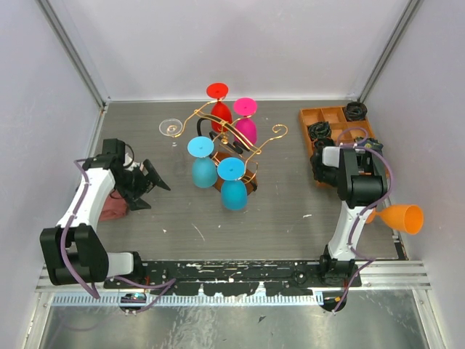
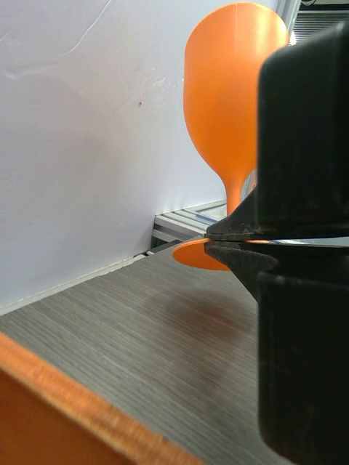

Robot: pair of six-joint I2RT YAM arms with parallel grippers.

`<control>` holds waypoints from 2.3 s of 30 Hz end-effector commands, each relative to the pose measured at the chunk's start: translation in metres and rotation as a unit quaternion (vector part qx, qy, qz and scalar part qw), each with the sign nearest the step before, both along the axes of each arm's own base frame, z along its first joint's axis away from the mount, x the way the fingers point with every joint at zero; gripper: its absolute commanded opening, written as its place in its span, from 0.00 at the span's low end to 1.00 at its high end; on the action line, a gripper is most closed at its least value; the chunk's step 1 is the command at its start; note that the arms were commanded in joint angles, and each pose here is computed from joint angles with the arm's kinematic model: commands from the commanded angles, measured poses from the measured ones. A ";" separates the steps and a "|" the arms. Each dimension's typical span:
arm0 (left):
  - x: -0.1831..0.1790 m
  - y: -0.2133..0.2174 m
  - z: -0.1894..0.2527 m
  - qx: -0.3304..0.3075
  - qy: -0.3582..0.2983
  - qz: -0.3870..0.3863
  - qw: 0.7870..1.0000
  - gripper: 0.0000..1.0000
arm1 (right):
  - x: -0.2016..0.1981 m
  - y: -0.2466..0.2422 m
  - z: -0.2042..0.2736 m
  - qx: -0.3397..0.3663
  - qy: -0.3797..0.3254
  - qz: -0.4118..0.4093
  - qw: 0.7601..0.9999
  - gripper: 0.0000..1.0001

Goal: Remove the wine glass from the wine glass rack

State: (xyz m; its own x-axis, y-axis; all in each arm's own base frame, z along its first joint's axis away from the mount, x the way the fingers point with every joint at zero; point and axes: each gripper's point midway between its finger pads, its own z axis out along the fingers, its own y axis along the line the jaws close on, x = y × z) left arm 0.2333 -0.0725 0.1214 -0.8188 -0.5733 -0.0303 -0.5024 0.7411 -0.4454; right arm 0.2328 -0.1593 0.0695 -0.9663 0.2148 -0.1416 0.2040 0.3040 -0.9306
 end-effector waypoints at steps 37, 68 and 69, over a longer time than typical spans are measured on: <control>-0.009 -0.002 -0.015 -0.006 0.027 -0.014 1.000 0.98 | 0.028 0.013 -0.061 0.094 0.033 0.000 0.995 0.02; -0.015 -0.004 -0.011 -0.010 0.021 -0.014 1.000 0.98 | 0.048 0.041 -0.039 0.097 -0.029 0.055 0.993 0.01; -0.014 -0.003 -0.011 -0.010 0.021 -0.014 1.000 0.98 | 0.048 0.041 -0.038 0.105 -0.035 0.055 0.992 0.01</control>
State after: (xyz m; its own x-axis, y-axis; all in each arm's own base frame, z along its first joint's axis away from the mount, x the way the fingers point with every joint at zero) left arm 0.2240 -0.0730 0.1061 -0.8295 -0.5583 0.0162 -0.5125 0.7492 -0.4195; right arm 0.2758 -0.1373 0.0495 -0.9893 0.1131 -0.0918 0.1294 0.3929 -0.9104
